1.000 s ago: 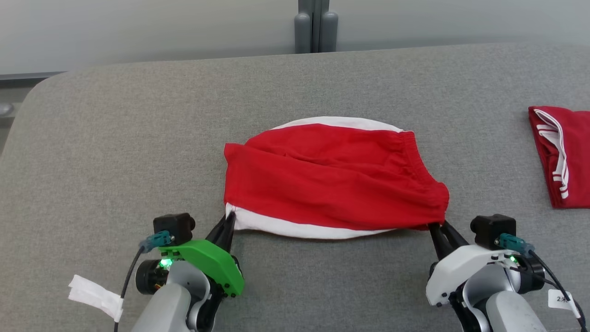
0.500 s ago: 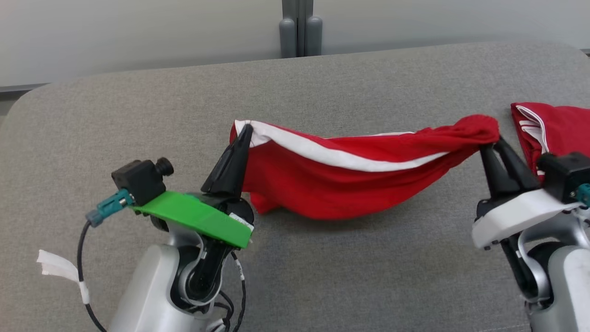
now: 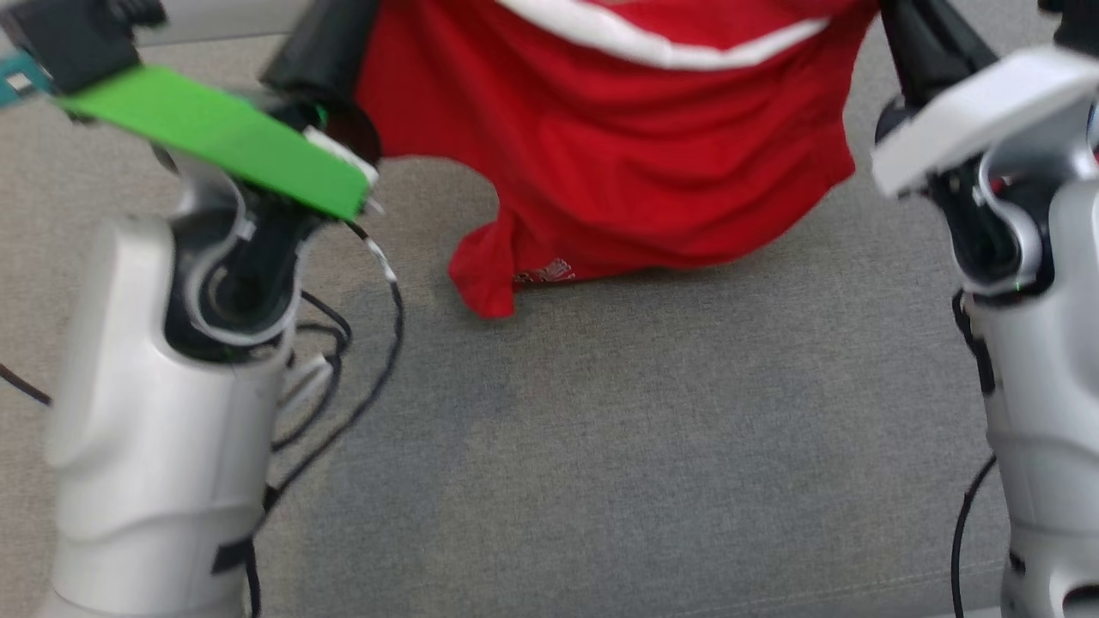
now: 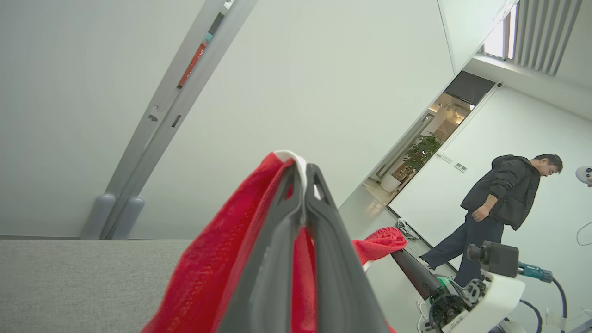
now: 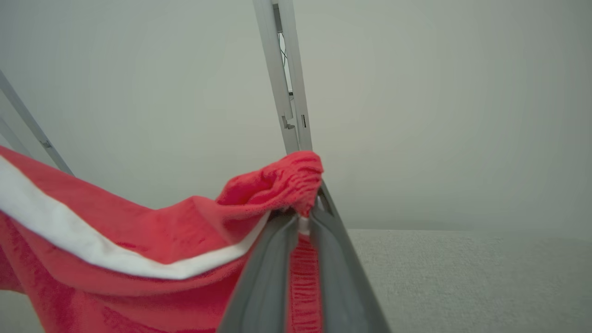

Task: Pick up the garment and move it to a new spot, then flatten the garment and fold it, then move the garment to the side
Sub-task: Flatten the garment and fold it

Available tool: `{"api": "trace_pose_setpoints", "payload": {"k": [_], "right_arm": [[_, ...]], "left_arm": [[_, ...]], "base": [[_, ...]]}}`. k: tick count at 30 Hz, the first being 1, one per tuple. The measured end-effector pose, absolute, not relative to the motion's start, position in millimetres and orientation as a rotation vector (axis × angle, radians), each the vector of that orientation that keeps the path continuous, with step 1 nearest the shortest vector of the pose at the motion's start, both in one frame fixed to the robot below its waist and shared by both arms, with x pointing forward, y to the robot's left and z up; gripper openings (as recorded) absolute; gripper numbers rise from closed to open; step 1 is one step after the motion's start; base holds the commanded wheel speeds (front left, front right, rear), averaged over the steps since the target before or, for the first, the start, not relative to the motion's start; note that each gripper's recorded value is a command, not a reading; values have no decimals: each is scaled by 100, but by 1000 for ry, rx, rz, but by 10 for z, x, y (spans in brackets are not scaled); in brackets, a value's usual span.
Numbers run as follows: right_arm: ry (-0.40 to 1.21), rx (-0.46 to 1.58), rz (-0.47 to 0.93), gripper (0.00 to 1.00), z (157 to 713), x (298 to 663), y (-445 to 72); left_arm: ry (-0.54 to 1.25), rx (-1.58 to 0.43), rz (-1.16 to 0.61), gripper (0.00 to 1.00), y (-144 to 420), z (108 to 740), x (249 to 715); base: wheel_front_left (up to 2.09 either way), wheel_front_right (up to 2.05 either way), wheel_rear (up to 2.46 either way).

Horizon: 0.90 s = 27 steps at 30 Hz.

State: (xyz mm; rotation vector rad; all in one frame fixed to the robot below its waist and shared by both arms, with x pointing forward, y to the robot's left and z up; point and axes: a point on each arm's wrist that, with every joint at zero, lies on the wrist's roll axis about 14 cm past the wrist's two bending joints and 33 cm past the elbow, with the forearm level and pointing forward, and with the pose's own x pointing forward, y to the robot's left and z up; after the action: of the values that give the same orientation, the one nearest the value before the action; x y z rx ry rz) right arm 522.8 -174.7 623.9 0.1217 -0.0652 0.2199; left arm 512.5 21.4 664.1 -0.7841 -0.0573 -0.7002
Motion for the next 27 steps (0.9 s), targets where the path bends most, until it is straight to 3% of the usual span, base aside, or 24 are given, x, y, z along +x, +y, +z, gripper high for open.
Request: {"api": "trace_pose_setpoints", "payload": {"k": [7, 14, 21, 27], "right_arm": [[-256, 174, 163, 0, 6715, 6094, -1823], [-498, 148, 111, 0, 6979, 6460, -1893], [-362, 123, 148, 0, 6268, 6578, -1762], [-107, 179, 179, 0, 5257, 6245, -1677]], "left_arm": [[-191, -675, -564, 0, 562, 6709, 6089], [-379, -699, -505, 0, 650, 6833, 6587], [-240, -758, -488, 0, 567, 6131, 6587], [-5, -783, -433, 0, 605, 5152, 6066]], "base": [[0, 0, 0], [0, 0, 0], [0, 0, 0], [0, 0, 0]]}}
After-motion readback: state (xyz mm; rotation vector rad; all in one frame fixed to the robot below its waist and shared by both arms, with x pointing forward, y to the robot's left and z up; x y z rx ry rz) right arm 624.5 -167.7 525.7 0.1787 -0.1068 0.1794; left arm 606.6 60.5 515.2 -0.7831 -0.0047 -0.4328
